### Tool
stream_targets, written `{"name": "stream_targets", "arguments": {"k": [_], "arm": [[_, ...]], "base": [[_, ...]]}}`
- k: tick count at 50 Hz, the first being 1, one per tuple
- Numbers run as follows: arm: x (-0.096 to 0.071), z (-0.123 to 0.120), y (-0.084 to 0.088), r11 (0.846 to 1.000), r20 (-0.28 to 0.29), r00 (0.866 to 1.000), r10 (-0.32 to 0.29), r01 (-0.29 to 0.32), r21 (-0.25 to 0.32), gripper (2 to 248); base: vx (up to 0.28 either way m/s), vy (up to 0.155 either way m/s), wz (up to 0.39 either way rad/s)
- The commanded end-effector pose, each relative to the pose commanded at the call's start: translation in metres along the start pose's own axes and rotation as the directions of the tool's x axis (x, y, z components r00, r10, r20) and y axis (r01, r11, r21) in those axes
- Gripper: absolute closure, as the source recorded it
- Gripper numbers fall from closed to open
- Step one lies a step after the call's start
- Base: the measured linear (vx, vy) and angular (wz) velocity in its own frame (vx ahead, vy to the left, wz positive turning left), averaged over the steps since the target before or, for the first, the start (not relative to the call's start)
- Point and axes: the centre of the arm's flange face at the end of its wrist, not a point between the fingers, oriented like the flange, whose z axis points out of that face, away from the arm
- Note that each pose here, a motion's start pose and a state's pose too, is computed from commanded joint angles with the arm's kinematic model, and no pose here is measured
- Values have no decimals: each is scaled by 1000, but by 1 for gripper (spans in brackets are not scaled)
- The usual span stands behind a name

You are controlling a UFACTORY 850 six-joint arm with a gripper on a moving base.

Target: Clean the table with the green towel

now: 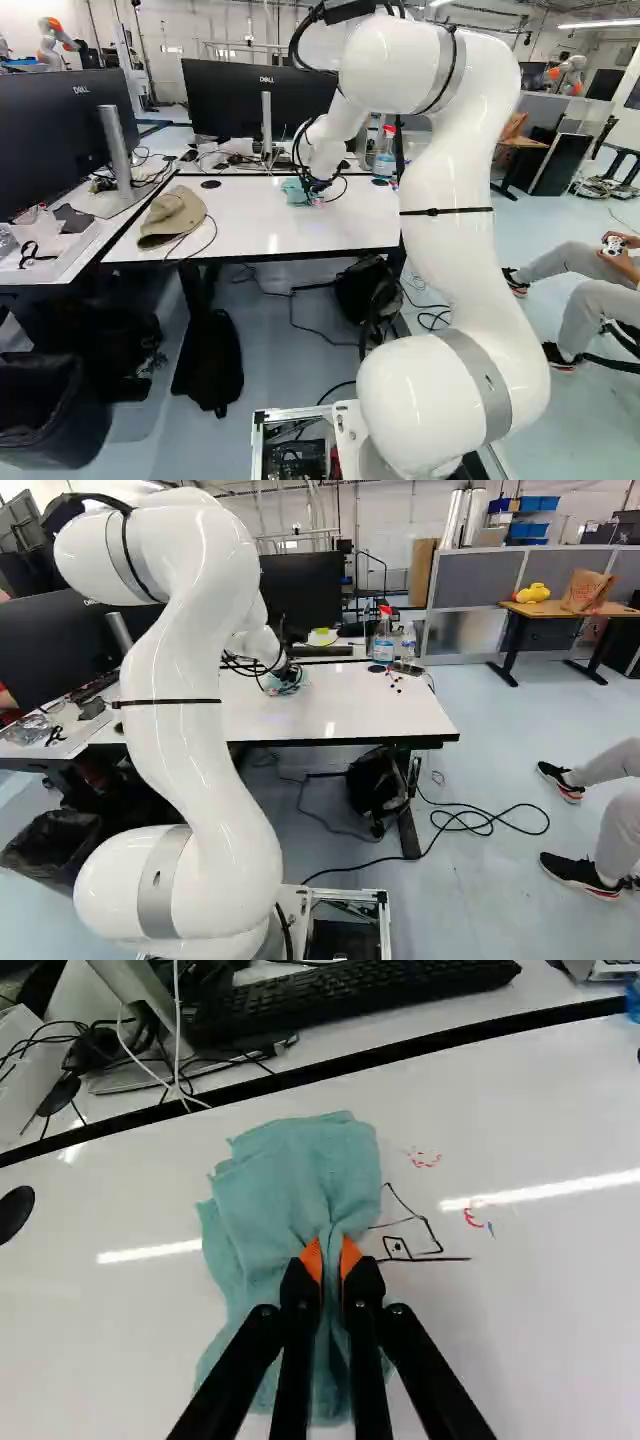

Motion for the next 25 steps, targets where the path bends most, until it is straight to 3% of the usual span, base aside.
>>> {"name": "stream_targets", "arguments": {"k": [25], "arm": [[8, -2, 40, 998, -9, 999, 45, -45, -44, 209]], "base": [[0, 0, 0]]}}
